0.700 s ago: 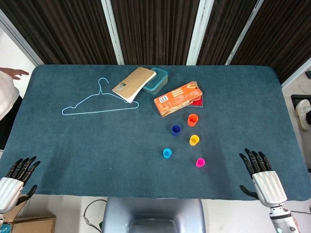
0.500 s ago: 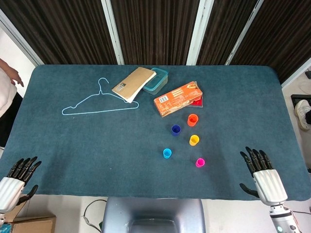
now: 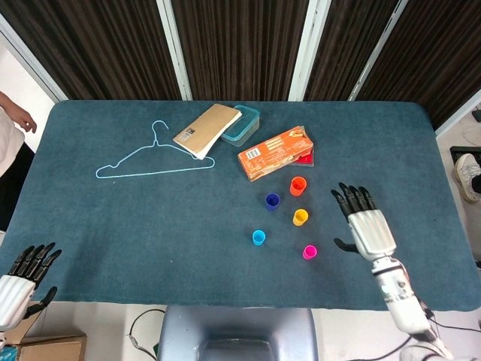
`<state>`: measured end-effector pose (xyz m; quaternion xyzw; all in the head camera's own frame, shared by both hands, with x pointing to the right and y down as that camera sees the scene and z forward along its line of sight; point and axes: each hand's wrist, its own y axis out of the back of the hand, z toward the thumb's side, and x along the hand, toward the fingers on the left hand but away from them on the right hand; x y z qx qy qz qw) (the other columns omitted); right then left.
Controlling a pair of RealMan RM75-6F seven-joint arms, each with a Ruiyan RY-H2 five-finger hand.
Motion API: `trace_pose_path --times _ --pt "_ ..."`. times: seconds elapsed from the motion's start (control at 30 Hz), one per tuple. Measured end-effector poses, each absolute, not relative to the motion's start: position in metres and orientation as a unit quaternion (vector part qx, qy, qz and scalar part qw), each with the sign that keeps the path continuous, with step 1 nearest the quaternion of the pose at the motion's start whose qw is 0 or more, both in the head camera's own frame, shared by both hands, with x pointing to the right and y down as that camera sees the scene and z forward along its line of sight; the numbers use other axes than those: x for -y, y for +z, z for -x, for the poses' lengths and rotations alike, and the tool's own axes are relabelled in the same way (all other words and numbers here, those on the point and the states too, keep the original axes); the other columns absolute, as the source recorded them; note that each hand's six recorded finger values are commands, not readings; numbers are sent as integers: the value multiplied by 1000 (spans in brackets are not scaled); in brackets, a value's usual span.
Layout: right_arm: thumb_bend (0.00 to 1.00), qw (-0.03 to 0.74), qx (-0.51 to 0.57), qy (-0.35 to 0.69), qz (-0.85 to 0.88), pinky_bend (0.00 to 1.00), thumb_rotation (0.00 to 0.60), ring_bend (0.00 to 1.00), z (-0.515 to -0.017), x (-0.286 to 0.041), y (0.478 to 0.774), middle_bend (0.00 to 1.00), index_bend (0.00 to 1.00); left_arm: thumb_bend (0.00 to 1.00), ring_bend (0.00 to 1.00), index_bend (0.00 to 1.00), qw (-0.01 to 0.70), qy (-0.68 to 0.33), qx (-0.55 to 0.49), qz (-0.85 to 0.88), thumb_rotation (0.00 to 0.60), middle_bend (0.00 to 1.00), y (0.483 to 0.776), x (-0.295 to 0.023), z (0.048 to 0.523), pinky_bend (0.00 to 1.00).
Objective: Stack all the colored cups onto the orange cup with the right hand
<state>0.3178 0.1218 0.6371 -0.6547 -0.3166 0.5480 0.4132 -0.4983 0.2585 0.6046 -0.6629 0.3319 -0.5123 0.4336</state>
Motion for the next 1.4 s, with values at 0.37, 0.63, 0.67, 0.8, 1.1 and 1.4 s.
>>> trace_pose_path --times 0.37,0.63,0.67,0.8,1.1,1.4 --pt "322 401 244 585 661 0 600 0 -217 -64 709 0 226 390 0 0 431 -513 -332 664 600 0 605 -258 500 77" --pt "424 390 224 597 664 0 600 0 -186 -63 737 0 325 390 0 0 431 -513 -330 665 600 0 606 -258 500 78" --pt "435 390 223 599 663 0 600 0 -185 -63 739 0 337 389 0 0 430 -513 -331 665 600 0 606 -258 500 77" --pt "445 388 223 608 656 0 600 0 -189 -62 744 0 356 390 0 0 428 -514 -334 664 600 0 605 -257 502 77" --pt "450 381 230 617 649 0 600 0 -187 -58 749 0 417 391 0 0 426 -514 -333 666 600 0 606 -257 503 77" --pt "484 374 236 618 650 10 600 0 -180 -55 757 0 505 391 0 0 424 -516 -332 667 600 0 607 -256 504 77"
